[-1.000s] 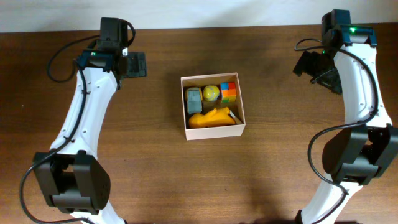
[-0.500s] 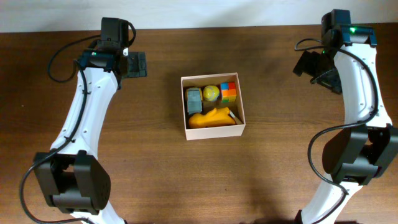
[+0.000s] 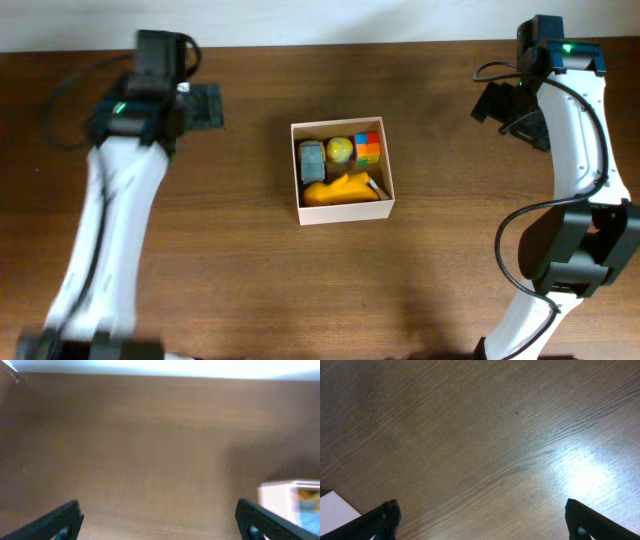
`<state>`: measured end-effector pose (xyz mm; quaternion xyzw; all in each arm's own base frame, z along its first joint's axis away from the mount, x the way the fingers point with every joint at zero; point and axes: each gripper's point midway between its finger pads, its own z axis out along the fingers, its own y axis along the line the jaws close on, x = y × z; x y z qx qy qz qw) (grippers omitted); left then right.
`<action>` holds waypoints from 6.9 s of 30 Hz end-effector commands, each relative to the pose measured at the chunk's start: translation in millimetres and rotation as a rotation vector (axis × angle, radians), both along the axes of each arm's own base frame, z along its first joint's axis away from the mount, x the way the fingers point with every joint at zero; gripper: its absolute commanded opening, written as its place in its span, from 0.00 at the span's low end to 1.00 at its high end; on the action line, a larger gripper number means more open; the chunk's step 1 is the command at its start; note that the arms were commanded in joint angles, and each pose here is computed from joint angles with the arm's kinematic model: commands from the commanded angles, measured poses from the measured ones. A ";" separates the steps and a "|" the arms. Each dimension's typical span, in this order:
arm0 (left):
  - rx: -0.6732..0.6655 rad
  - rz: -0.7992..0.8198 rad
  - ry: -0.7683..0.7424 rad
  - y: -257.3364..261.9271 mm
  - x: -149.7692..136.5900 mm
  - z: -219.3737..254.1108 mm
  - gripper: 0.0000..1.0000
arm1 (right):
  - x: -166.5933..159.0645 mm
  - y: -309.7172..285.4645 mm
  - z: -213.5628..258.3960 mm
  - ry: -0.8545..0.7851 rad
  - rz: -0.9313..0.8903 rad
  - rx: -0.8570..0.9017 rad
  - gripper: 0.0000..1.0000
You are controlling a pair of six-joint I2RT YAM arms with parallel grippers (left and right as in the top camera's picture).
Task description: Pack container
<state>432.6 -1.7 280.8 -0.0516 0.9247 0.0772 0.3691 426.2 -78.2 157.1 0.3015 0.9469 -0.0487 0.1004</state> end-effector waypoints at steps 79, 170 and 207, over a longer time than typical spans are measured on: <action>0.205 -0.398 -0.714 -13.4 -187.2 -122.5 0.99 | -0.4 -2.9 -0.8 0.003 -0.016 -0.010 0.99; 0.205 -0.398 -0.714 -13.4 -187.2 -122.5 0.99 | -181.6 104.9 -0.9 -1.253 0.700 -0.360 0.99; 0.205 -0.398 -0.714 -13.4 -187.2 -122.5 0.99 | -181.6 104.7 -0.9 -1.252 0.699 -0.361 0.98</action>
